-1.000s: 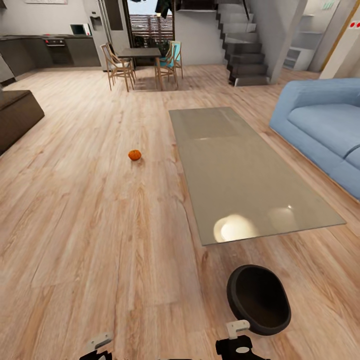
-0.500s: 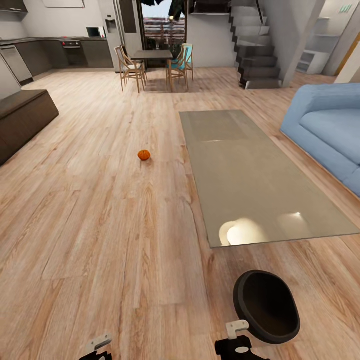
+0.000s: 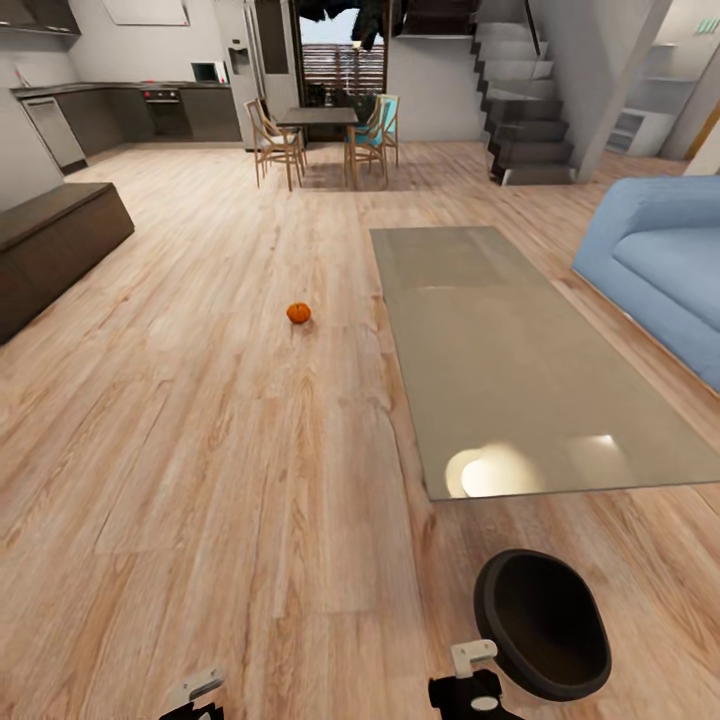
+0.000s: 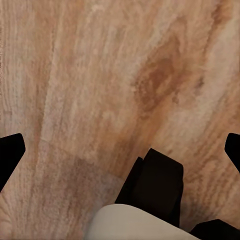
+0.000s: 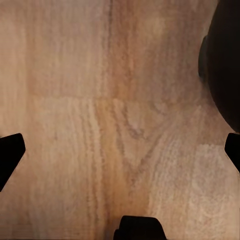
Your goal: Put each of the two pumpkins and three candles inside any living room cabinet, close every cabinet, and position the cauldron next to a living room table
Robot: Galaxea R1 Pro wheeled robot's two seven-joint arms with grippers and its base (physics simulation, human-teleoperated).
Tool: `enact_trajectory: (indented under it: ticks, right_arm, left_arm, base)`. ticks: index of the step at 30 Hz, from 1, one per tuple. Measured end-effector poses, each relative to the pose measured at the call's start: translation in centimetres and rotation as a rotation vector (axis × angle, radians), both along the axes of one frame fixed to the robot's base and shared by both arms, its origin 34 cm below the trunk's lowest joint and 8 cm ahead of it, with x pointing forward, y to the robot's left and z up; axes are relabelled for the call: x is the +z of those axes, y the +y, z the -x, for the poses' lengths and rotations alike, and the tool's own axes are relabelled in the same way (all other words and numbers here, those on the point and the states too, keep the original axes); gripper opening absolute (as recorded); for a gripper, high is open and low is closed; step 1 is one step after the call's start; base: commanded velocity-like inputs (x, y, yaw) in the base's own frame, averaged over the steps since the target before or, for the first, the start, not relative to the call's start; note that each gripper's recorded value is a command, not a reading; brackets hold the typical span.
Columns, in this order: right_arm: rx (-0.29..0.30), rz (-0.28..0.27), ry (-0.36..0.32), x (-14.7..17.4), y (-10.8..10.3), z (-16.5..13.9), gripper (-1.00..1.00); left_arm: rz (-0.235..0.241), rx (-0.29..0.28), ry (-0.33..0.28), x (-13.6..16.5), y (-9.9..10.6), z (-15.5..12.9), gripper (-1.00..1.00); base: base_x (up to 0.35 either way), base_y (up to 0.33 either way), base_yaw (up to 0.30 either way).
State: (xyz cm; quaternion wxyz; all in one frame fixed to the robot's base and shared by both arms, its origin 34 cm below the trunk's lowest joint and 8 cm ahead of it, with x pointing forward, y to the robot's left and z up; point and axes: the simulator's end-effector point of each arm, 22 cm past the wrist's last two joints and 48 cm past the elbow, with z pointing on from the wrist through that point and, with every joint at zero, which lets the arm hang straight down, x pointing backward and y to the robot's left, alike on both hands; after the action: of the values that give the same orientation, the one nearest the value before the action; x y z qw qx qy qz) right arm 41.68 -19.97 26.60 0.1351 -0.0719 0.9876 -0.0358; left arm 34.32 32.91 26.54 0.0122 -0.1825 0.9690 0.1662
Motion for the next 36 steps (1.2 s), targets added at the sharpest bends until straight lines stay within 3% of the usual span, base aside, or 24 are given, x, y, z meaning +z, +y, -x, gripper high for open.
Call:
enact_trajectory:
  ticks: [23, 36]
  right_arm:
    - [-0.005, 0.001, -0.047, 0.9, 0.0, -0.8, 1.0]
    - [-0.006, -0.001, -0.047, 3.3, -0.1, -1.3, 1.0]
  left_arm:
    - [-0.002, 0.0, -0.027, 0.6, 0.2, -1.1, 1.0]
    - [-0.003, 0.002, -0.028, 3.1, 0.2, -1.6, 1.0]
  base:
    - [0.03, 0.0, 0.212]
    - [0.001, 0.0, 0.028]
